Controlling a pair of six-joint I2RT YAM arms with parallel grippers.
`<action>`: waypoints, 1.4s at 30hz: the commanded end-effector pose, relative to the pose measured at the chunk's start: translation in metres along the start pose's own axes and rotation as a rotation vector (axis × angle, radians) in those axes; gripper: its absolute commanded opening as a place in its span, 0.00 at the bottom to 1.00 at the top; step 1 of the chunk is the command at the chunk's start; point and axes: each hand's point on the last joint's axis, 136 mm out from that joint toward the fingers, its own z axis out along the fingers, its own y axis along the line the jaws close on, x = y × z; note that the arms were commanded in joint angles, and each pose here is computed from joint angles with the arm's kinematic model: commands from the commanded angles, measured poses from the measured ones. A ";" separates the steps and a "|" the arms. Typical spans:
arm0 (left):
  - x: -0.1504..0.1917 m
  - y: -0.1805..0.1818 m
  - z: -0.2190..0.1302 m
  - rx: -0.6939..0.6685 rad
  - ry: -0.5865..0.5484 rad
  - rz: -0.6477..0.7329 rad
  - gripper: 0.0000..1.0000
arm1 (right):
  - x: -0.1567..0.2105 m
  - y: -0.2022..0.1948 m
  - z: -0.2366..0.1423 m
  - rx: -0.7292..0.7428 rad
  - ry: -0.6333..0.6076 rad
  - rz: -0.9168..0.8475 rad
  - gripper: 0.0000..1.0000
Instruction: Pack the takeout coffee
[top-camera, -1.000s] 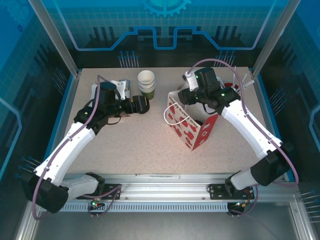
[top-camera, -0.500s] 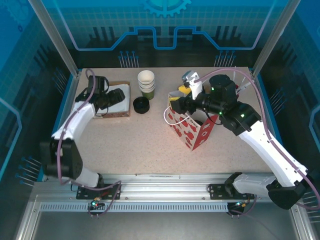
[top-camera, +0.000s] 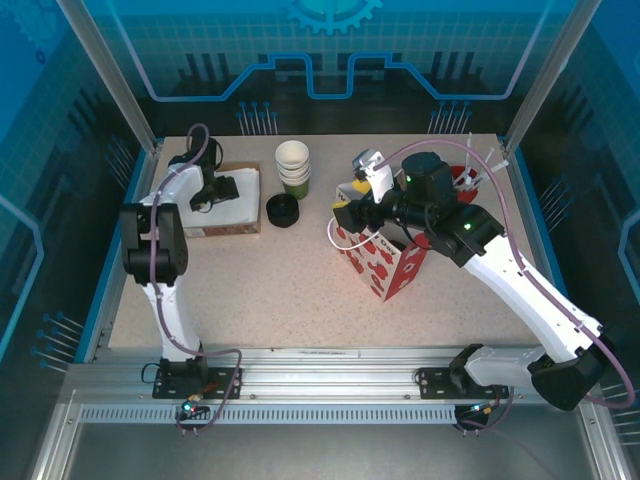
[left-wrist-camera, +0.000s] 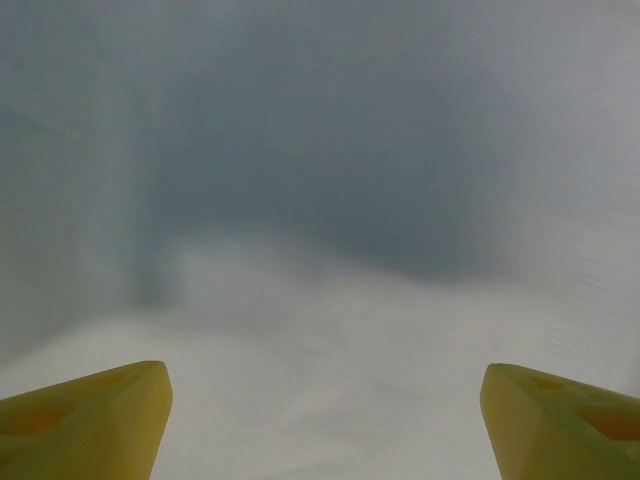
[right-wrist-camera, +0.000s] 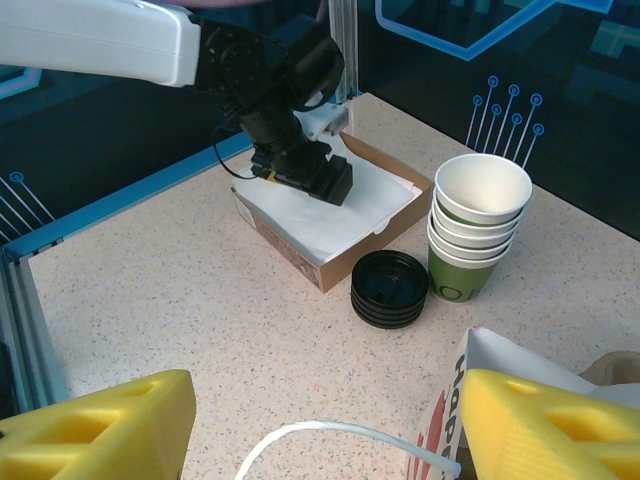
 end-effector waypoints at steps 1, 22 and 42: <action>0.003 0.005 0.007 -0.031 0.046 0.039 0.82 | -0.003 0.001 0.001 0.005 -0.011 -0.022 0.72; 0.013 -0.001 0.032 -0.003 0.106 0.060 0.53 | 0.009 -0.002 0.012 0.008 0.032 0.011 0.72; -0.003 -0.006 0.000 0.028 0.037 0.049 0.36 | 0.015 -0.002 0.016 0.002 0.052 0.027 0.72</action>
